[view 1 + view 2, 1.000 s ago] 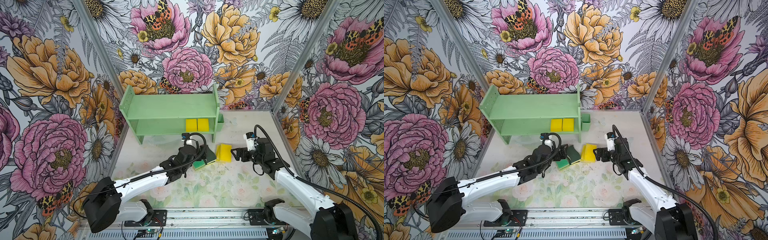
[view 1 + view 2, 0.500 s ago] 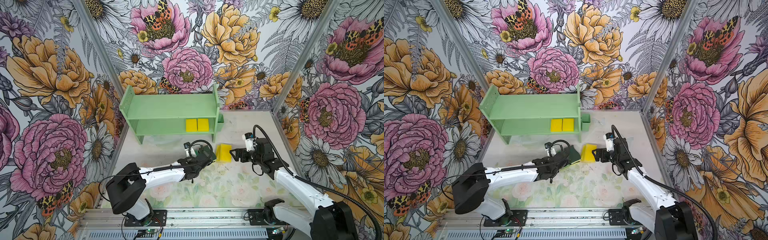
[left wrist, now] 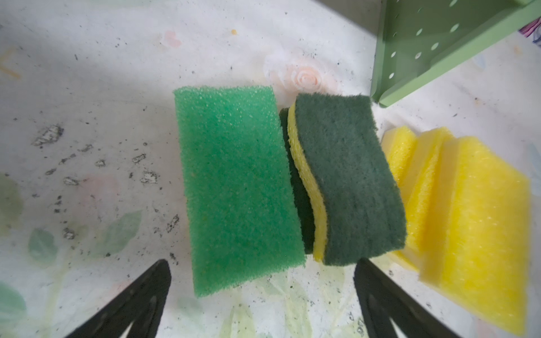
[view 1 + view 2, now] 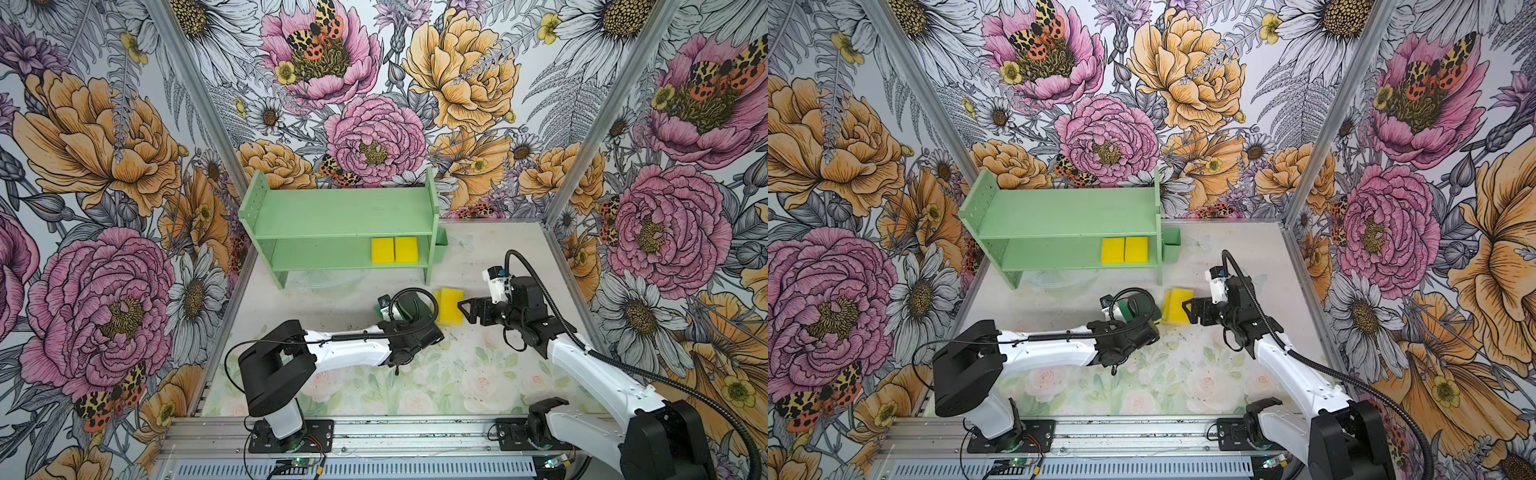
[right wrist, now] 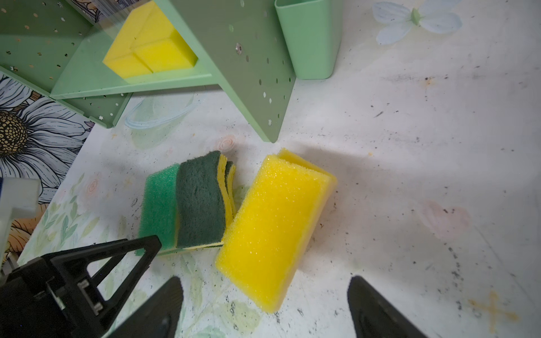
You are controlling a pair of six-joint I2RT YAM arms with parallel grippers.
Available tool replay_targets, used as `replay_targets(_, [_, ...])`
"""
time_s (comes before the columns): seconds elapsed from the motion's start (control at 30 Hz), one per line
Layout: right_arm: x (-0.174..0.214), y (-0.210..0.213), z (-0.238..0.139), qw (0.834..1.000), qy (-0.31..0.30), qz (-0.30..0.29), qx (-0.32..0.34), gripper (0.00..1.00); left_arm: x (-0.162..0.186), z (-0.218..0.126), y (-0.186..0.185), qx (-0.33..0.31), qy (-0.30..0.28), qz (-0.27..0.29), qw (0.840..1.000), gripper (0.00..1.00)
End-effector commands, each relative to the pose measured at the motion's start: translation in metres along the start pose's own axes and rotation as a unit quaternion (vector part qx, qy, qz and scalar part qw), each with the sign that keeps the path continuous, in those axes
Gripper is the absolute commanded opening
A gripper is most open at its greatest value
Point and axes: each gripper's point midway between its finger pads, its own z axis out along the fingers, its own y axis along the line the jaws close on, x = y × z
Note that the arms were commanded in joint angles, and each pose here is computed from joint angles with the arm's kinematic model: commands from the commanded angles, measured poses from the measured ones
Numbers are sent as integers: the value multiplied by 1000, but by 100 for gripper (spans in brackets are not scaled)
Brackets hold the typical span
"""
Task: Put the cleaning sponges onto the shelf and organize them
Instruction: 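Lower the open left gripper around the bright green sponge, then center the left gripper fingers on the bright green sponge and close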
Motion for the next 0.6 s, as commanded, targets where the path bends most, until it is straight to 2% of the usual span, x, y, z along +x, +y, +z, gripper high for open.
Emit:
replay_targets(0.0, [1, 5, 3, 1000, -1, -2, -12, 90, 4, 6, 6, -25, -6, 2, 1000, 99])
replay_targets(0.57, [2, 2, 1, 1000, -6, -1, -3, 90, 3, 25, 27, -58, 4, 31, 998, 96])
